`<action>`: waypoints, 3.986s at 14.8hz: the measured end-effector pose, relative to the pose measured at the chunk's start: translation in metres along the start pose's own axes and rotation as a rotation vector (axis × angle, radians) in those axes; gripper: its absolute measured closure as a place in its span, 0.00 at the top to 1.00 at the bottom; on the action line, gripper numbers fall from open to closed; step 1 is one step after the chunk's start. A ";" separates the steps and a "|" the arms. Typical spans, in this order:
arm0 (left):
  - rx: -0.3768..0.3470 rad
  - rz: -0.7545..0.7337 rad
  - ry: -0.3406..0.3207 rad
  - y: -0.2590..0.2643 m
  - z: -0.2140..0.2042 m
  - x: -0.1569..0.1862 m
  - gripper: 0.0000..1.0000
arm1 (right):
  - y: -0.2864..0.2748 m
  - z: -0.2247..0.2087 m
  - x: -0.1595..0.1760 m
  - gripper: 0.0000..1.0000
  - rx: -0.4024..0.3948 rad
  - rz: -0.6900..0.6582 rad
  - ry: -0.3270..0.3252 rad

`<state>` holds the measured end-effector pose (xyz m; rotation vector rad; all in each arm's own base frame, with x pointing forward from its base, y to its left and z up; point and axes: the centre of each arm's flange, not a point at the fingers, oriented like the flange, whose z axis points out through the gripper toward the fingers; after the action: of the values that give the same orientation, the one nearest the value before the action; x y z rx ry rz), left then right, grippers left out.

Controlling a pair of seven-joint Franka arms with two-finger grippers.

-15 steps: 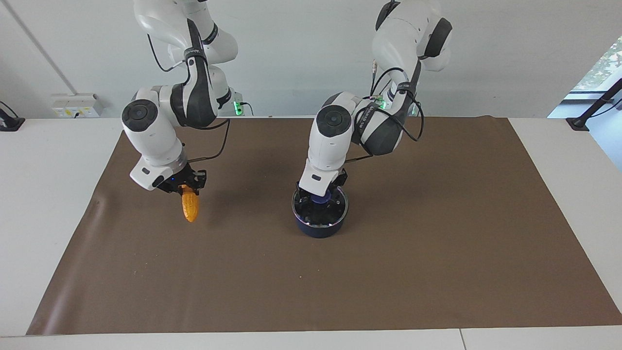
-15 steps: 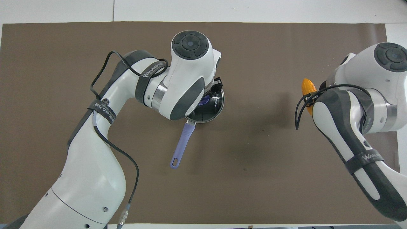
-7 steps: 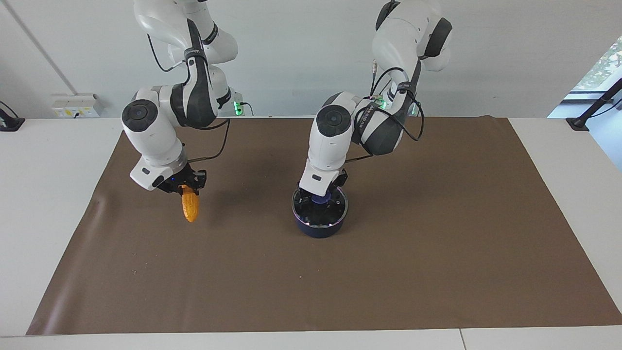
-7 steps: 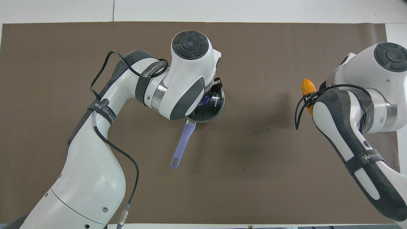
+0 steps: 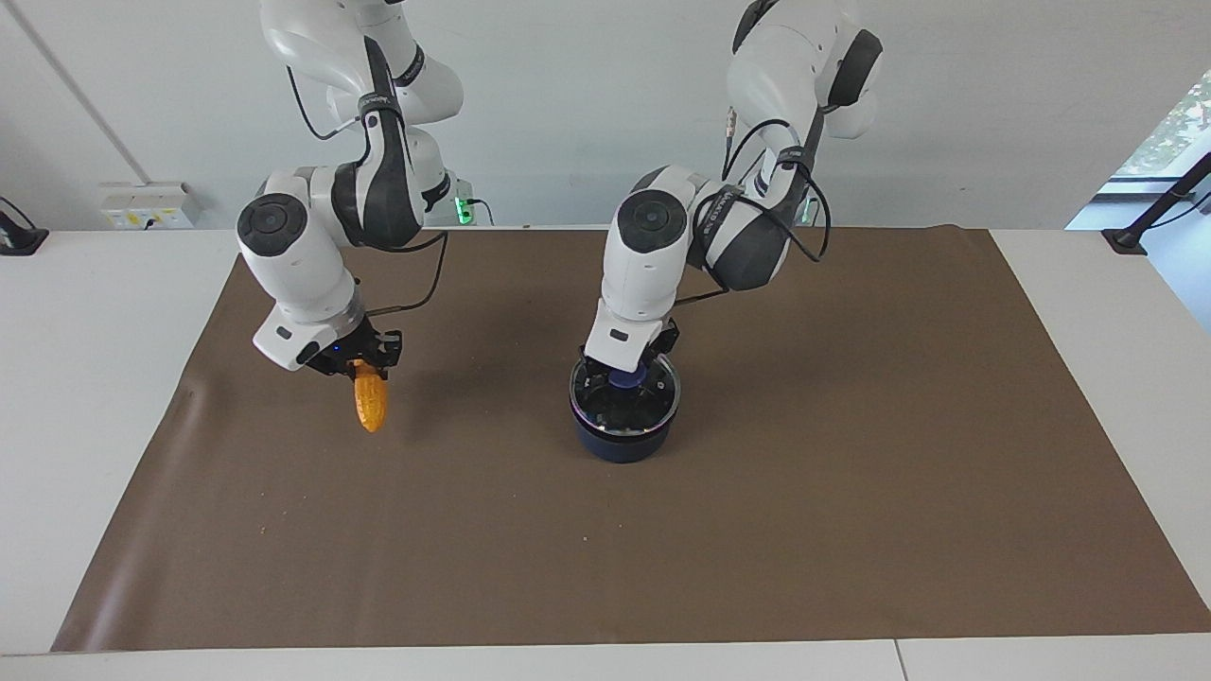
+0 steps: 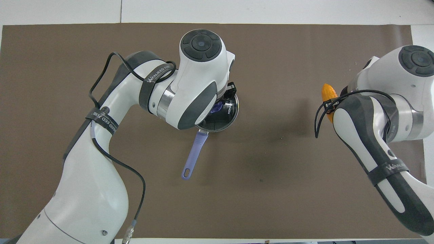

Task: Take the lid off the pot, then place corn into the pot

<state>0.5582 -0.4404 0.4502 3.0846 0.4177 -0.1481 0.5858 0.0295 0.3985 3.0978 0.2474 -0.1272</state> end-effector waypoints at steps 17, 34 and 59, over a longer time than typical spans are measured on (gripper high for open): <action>0.010 0.265 -0.030 -0.324 -0.076 0.158 0.67 | -0.341 -0.043 0.032 0.39 0.133 0.254 0.102; 0.041 0.326 0.028 -0.387 0.088 0.125 0.67 | -0.365 0.030 0.050 0.39 0.089 0.220 0.188; 0.075 0.364 0.013 -0.376 -0.138 0.058 1.00 | 0.062 -0.193 -0.051 1.00 0.082 0.214 -0.011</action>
<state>0.5265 -0.0571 0.5774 3.1687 -0.1555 -0.1369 0.5603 -0.0321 0.5966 3.1772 -0.0926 -0.1520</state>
